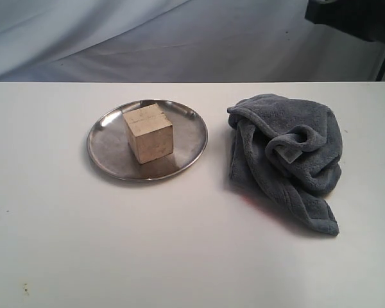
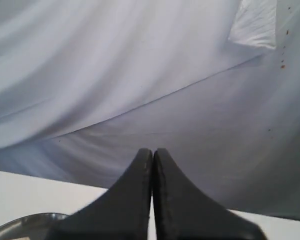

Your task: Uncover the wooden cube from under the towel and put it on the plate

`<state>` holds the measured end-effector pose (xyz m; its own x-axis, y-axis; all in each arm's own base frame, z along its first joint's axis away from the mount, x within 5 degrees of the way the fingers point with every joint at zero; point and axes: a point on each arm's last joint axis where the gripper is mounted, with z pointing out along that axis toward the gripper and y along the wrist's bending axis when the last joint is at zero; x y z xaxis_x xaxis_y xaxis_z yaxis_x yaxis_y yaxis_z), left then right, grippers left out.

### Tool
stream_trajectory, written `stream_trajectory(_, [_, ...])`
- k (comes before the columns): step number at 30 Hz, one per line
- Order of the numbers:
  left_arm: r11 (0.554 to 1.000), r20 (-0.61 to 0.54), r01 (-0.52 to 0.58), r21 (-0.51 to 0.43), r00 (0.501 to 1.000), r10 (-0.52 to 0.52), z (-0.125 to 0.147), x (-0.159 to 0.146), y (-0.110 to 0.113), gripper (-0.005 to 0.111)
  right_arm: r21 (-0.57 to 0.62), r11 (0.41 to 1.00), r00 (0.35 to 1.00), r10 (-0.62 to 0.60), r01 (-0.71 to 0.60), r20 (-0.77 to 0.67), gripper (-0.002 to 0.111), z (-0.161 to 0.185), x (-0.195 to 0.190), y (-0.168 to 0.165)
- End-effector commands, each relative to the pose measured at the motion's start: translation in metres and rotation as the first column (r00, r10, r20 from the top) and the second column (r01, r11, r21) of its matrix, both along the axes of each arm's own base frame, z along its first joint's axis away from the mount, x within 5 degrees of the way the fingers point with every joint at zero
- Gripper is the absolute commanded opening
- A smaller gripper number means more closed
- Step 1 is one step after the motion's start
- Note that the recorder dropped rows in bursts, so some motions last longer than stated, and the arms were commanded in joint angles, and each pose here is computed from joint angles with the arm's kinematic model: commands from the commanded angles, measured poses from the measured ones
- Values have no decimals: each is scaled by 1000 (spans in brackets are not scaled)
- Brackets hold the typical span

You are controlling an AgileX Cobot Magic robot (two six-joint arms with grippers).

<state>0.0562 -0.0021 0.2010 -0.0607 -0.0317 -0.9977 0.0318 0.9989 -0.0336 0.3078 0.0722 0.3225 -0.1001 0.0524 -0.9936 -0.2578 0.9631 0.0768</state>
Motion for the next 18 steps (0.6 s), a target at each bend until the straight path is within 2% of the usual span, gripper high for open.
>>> stream_trajectory(1, [1000, 1, 0, -2, 1000, 0, -1, 0, 0, 1, -21, 999, 992, -40, 43, 120, 0, 19, -14, -19])
stream_trajectory(4, [1000, 1, 0, -2, 1000, 0, -1, 0, 0, 1, 32, 995, 968, -95, 90, 232, 0, 24, -30, -38])
stream_trajectory(7, [1000, 1, 1, 0, 1000, -1, -1, 0, 0, 1, 80, 985, 953, -170, 155, 250, 0, 26, -41, -53])
stream_trajectory(10, [1000, 1, 1, 0, 1000, -1, -1, 0, 0, 1, 22, 986, 942, -166, 166, 292, 0, 32, -52, -54])
stream_trajectory(18, [1000, 1, 0, -2, 1000, 0, -1, 0, 0, 1, 5, 977, 887, -198, 215, 418, 0, 62, -85, -59])
